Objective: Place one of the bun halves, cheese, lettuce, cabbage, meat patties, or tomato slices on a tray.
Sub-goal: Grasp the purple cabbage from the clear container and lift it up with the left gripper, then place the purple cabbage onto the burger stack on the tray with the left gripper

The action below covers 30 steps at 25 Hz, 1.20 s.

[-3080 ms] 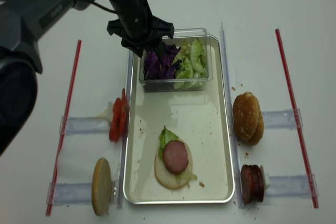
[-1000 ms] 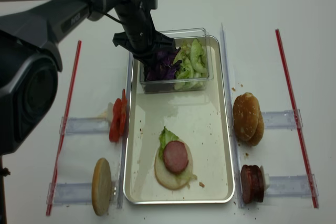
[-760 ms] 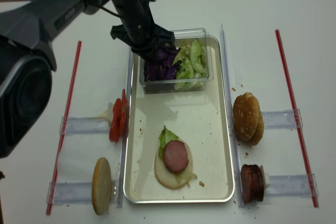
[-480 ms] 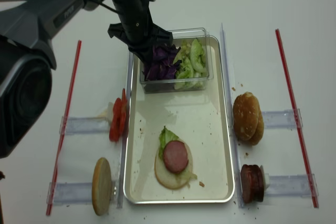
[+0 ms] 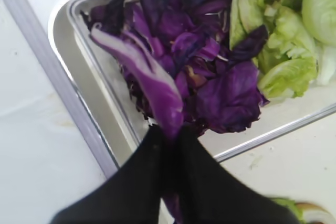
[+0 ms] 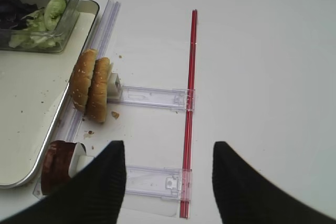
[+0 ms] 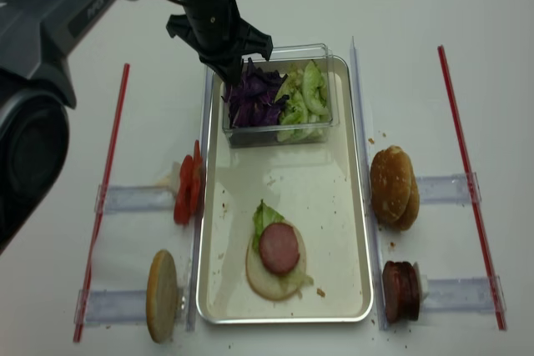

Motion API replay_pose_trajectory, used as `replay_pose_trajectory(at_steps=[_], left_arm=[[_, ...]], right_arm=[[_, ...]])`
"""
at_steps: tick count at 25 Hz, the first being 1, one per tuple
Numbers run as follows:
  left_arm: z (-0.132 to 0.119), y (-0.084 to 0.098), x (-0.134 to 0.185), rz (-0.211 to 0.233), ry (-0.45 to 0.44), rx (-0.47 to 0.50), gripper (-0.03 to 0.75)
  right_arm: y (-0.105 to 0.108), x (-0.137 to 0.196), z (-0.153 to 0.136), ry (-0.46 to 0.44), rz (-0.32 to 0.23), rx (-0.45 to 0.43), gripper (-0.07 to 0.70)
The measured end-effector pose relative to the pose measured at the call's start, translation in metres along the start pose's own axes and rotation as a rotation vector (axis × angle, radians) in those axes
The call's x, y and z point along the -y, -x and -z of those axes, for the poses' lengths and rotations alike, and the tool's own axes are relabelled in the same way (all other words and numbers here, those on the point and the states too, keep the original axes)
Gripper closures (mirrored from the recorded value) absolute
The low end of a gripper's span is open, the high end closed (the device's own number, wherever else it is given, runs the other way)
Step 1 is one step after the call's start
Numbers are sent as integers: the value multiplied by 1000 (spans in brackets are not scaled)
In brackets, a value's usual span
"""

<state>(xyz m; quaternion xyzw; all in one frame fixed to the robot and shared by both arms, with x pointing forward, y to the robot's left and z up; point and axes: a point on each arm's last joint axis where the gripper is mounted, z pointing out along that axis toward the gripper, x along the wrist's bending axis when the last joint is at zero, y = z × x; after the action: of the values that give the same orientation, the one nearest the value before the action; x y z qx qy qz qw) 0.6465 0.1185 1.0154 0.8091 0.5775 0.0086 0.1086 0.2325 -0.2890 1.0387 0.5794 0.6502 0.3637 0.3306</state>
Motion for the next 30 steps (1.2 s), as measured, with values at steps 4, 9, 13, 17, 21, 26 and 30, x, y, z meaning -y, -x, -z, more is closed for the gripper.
replay_pose_trajectory(at_steps=[4,9,13,17,21,26,30], left_arm=[[13,-1,1,-12,26,-25,652],[25,0,7,-32,39,-32,652],[32,8,10,-58,50,-30,652],[39,10,12,-62,64,-28,652],[40,10,21,-61,45,-29,652],[40,7,47,-57,16,-32,652],[42,5,69,-54,19,-33,652]], right_arm=[[0,0,0,0,0,0,244],[0,0,0,0,0,0,244],[0,0,0,0,-2,0,244],[0,0,0,0,-2,0,244],[0,0,0,0,-2,0,244],[0,0,0,0,-2,0,244],[0,0,0,0,-2,0,244]])
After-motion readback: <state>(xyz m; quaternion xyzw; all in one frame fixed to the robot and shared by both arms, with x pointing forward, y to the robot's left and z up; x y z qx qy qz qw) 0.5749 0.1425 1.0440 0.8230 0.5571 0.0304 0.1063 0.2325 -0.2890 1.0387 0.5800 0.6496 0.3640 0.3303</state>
